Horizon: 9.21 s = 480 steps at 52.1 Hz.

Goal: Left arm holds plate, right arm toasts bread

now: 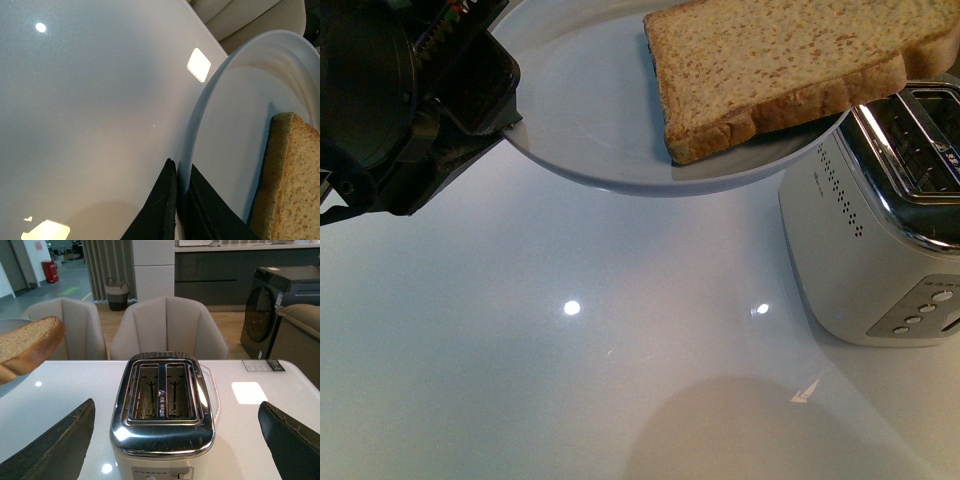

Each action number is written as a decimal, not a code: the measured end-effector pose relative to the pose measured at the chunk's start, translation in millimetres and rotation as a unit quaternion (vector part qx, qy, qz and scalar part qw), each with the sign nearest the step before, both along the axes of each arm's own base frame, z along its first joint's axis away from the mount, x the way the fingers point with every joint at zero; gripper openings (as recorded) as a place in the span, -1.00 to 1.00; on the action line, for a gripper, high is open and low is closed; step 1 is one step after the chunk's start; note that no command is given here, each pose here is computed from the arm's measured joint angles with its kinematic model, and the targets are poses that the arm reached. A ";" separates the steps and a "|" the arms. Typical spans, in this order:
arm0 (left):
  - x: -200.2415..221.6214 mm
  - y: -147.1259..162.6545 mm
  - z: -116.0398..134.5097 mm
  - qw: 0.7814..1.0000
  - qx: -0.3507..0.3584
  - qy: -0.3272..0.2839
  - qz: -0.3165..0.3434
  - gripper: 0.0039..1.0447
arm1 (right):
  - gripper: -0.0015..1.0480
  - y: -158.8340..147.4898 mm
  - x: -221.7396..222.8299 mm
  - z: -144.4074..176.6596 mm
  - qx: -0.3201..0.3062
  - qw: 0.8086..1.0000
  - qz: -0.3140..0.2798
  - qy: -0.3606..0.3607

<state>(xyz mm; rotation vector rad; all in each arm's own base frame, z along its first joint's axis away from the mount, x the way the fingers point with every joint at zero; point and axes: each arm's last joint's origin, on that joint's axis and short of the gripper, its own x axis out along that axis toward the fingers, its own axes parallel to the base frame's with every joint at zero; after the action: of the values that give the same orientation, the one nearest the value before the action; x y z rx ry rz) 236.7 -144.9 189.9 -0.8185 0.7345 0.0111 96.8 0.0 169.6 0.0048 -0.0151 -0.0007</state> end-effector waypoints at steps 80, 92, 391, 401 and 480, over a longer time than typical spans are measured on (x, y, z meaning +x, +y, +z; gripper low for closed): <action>-0.1 -0.2 0.2 1.000 -0.001 0.000 0.001 -0.95 | 0.83 60.2 92.6 44.0 0.368 0.891 0.093 0.248; -0.1 -0.2 0.3 1.000 -0.001 0.000 0.001 -0.95 | 0.83 70.7 106.6 34.7 0.435 0.853 0.114 0.264; -0.2 -0.1 0.8 1.000 -0.003 -0.001 0.001 -0.95 | 0.28 17.7 76.2 10.0 0.025 0.999 0.005 0.030; -0.3 -0.2 0.9 1.000 -0.003 -0.001 0.001 -0.95 | -0.25 11.9 63.1 8.8 0.009 1.000 0.003 0.012; -0.4 -0.1 1.2 1.000 -0.004 -0.001 0.002 -0.95 | -0.96 0.2 11.7 2.8 0.000 1.000 0.000 -0.002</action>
<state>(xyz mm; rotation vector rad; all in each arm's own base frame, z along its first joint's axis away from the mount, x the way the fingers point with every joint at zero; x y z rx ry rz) 236.3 -145.0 191.1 -0.8265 0.7313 0.0101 108.6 0.1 172.3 0.0052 -0.0189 -0.0003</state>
